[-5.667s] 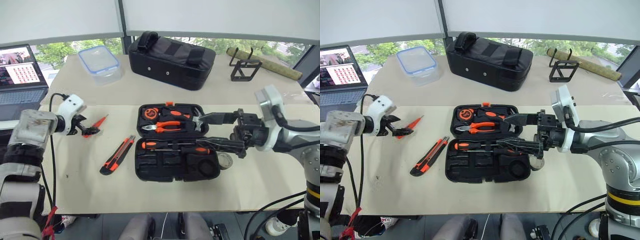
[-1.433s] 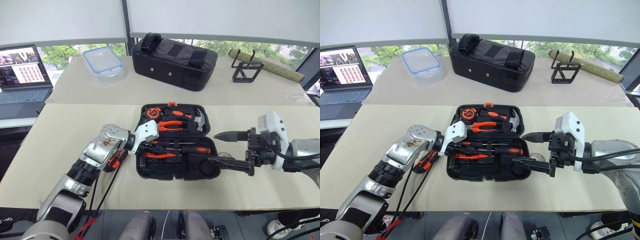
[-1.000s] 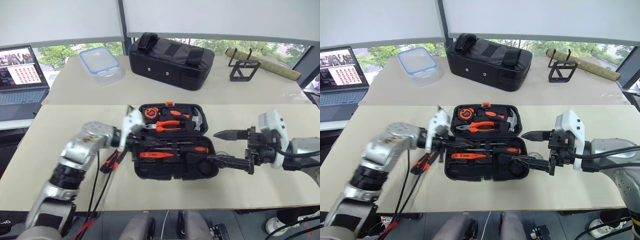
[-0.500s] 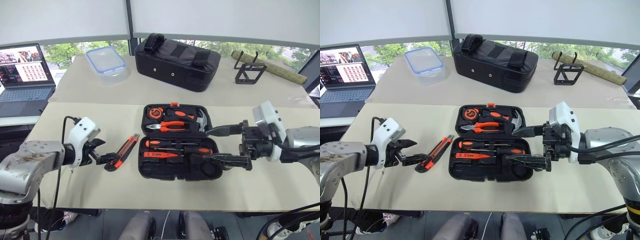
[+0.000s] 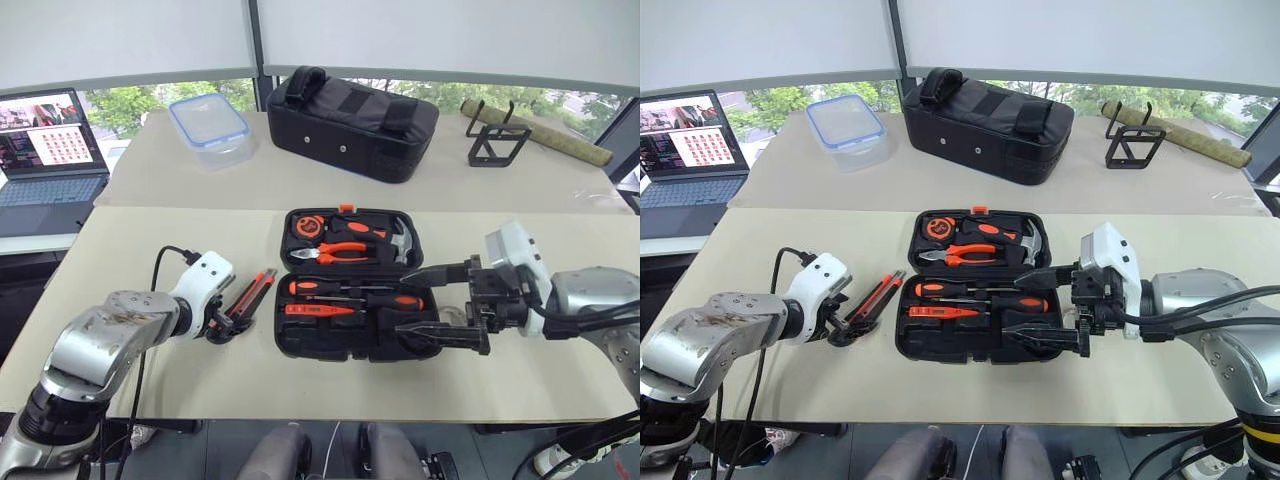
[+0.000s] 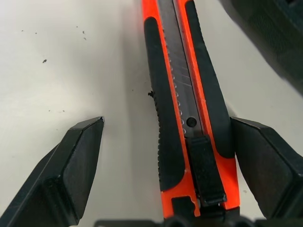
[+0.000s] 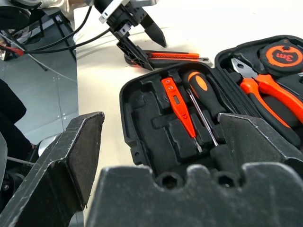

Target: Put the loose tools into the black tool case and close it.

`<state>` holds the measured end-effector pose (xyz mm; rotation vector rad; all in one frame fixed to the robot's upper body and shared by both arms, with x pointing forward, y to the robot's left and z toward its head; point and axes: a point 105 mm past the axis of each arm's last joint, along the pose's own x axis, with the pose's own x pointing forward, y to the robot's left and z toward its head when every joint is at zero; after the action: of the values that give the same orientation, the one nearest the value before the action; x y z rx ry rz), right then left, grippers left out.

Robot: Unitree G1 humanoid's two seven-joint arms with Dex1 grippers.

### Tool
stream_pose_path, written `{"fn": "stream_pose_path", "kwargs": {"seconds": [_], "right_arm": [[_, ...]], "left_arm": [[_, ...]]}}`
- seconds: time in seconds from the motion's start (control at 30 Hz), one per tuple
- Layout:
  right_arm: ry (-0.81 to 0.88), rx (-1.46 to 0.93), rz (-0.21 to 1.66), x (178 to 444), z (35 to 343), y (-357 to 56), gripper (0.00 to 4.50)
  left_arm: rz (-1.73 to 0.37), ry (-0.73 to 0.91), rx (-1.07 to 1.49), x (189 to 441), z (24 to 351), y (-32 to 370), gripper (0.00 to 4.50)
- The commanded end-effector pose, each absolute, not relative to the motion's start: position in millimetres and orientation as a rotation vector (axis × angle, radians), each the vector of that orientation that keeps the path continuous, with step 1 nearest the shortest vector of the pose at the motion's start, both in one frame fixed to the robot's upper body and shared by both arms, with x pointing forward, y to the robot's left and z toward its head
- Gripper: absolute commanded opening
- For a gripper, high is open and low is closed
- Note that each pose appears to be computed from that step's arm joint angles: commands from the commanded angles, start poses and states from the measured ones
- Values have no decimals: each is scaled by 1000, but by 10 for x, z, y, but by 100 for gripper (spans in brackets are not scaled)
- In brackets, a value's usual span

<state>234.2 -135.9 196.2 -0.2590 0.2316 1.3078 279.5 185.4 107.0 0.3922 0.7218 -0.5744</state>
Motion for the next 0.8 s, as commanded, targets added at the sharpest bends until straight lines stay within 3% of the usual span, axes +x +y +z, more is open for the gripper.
{"fn": "stream_pose_path", "kwargs": {"seconds": [0.03, 0.23, 0.33, 0.5, 0.67, 0.8], "right_arm": [[191, -289, 1306, 2341, 2024, -1358, 450], [211, -300, 1293, 2344, 2004, -1411, 450], [240, -277, 1291, 2325, 2003, -1450, 450], [266, -292, 1299, 2257, 1969, -1494, 450], [273, -327, 1289, 2236, 1917, -1522, 450], [290, -336, 1251, 2208, 1884, -1573, 450]], "left_arm": [[-585, 798, 406, 2708, 901, 1916, 374], [-603, 727, 382, 2816, 1132, 2042, 171], [-691, 620, 370, 2913, 1446, 2060, 171], [-1070, 416, 501, 2857, 1956, 1781, 170], [-1371, 360, 593, 2840, 2086, 1392, 170], [-1664, 424, 660, 2755, 1915, 852, 170]]}}
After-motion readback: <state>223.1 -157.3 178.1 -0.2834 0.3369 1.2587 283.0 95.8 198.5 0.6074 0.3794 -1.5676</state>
